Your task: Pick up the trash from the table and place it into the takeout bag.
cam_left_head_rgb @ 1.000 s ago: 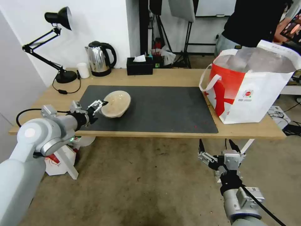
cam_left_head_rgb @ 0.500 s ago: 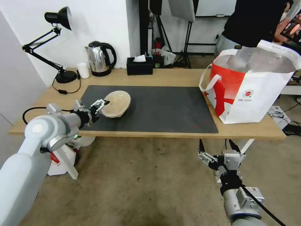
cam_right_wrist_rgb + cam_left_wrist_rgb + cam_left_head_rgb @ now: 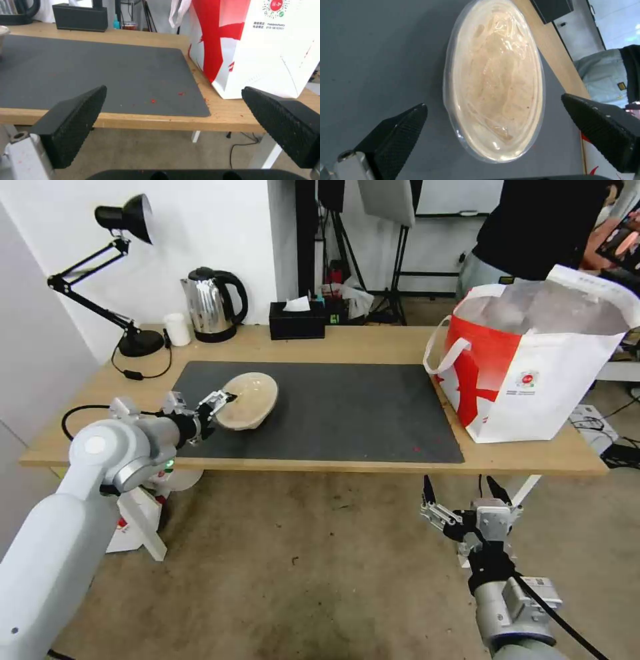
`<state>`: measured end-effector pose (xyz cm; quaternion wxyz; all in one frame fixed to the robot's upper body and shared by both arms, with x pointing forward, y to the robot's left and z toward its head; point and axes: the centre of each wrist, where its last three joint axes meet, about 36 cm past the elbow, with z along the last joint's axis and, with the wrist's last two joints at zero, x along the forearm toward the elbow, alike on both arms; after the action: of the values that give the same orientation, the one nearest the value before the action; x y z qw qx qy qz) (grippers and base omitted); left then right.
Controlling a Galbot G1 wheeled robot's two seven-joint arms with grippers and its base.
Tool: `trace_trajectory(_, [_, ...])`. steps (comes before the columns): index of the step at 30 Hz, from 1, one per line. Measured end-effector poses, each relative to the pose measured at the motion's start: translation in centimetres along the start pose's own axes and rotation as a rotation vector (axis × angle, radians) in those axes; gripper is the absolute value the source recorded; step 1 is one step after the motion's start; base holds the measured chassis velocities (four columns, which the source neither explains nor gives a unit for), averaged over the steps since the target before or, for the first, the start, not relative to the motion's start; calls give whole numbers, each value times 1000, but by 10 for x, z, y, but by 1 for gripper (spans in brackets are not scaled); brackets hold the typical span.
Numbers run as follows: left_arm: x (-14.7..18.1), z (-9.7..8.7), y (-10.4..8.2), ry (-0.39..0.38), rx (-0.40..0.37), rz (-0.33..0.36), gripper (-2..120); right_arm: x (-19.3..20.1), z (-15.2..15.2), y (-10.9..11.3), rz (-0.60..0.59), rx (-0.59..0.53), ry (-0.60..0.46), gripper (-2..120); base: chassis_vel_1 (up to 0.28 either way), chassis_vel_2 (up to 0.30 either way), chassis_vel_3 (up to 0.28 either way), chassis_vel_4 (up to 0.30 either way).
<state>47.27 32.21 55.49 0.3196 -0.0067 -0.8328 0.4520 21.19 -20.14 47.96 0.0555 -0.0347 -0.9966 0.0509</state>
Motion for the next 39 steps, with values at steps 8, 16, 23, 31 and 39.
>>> trace_trajectory(8, [-21, 3, -6, 24, 2, 3, 100, 0, 0, 0, 0, 0, 0, 100, 0, 0, 0, 0])
trace_trajectory(16, [-32, 4, -8, 37, -1, 4, 100, 0, 0, 0, 0, 0, 0, 100, 0, 0, 0, 0])
trace_trajectory(23, [-37, 3, -4, 30, -6, -3, 100, 0, 0, 0, 0, 0, 0, 100, 0, 0, 0, 0])
trace_trajectory(31, [-40, 3, -1, 29, -7, -12, 100, 0, 0, 0, 0, 0, 0, 100, 0, 0, 0, 0])
trace_trajectory(39, [-42, 7, -1, 33, -10, -13, 83, 0, 0, 0, 0, 0, 0, 100, 0, 0, 0, 0])
